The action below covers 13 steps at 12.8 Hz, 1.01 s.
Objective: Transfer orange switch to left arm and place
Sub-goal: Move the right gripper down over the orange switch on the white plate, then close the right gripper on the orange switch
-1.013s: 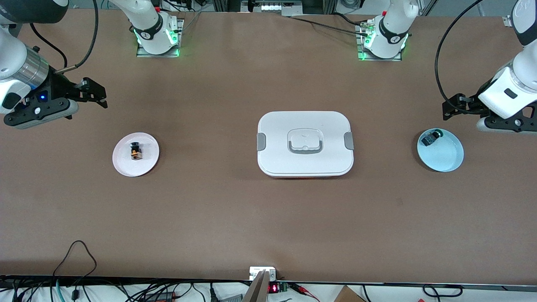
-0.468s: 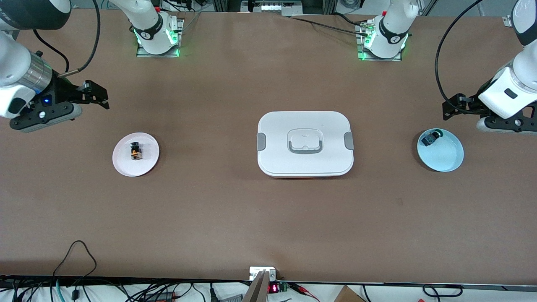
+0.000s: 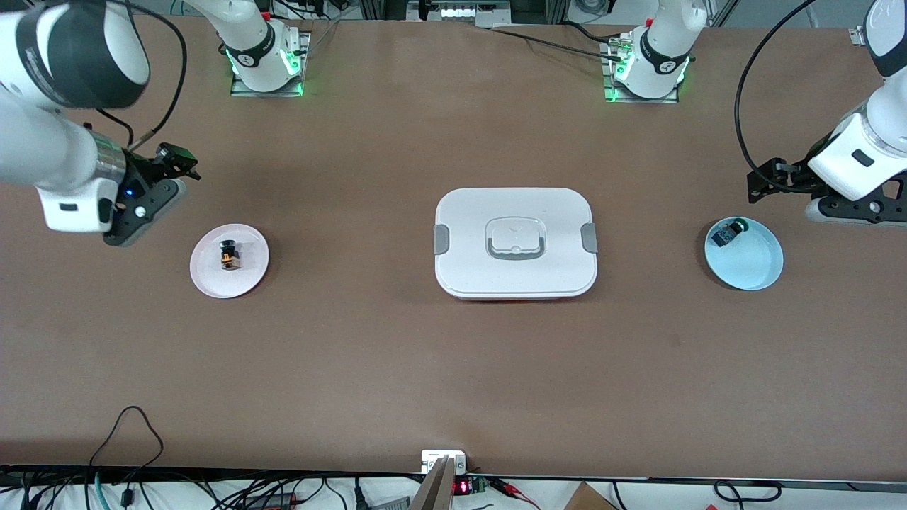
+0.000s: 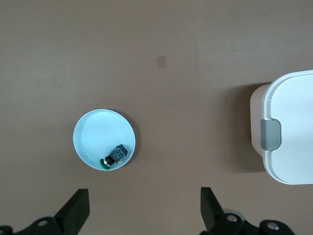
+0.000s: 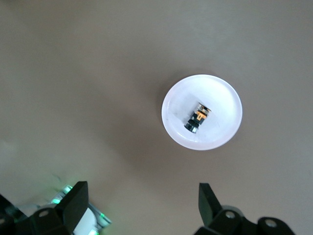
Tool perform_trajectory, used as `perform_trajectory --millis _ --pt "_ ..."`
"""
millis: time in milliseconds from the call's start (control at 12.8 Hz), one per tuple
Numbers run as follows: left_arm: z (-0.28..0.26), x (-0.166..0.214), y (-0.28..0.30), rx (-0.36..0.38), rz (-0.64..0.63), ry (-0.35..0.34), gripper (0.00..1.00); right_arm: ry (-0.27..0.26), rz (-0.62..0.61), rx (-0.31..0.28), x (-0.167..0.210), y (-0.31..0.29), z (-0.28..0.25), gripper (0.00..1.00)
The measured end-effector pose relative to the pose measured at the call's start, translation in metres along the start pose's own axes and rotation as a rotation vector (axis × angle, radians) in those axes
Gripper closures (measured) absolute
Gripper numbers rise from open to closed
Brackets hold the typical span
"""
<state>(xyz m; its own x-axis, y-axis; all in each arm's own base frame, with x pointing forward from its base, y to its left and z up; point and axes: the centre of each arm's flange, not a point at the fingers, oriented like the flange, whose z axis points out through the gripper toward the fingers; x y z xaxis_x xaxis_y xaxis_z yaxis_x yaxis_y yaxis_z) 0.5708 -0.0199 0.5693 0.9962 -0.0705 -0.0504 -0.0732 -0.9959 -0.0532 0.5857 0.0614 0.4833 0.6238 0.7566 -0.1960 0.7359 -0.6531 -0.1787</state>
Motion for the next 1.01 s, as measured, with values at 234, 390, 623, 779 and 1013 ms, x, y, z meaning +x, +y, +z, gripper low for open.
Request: perform_trajectory --millis 234,390,623,779,1013 --pt "0.0 0.0 0.0 0.0 0.0 0.0 0.0 -0.05 -0.317 -0.039 0.017 0.022 0.053 0.0" --pt "0.0 0.0 0.0 0.0 0.0 0.0 0.0 -0.052 -0.529 -0.075 0.024 0.031 0.091 0.0" --pt "0.0 0.0 0.0 0.0 0.0 0.0 0.0 -0.039 -0.786 -0.123 0.027 0.039 0.141 0.0" --pt "0.0 0.0 0.002 0.0 0.003 0.0 0.0 -0.031 -0.918 -0.154 0.025 0.049 0.166 0.0" --pt "0.001 -0.001 0.0 0.0 0.001 -0.013 0.0 -0.019 -1.089 -0.201 0.017 0.073 0.204 0.0"
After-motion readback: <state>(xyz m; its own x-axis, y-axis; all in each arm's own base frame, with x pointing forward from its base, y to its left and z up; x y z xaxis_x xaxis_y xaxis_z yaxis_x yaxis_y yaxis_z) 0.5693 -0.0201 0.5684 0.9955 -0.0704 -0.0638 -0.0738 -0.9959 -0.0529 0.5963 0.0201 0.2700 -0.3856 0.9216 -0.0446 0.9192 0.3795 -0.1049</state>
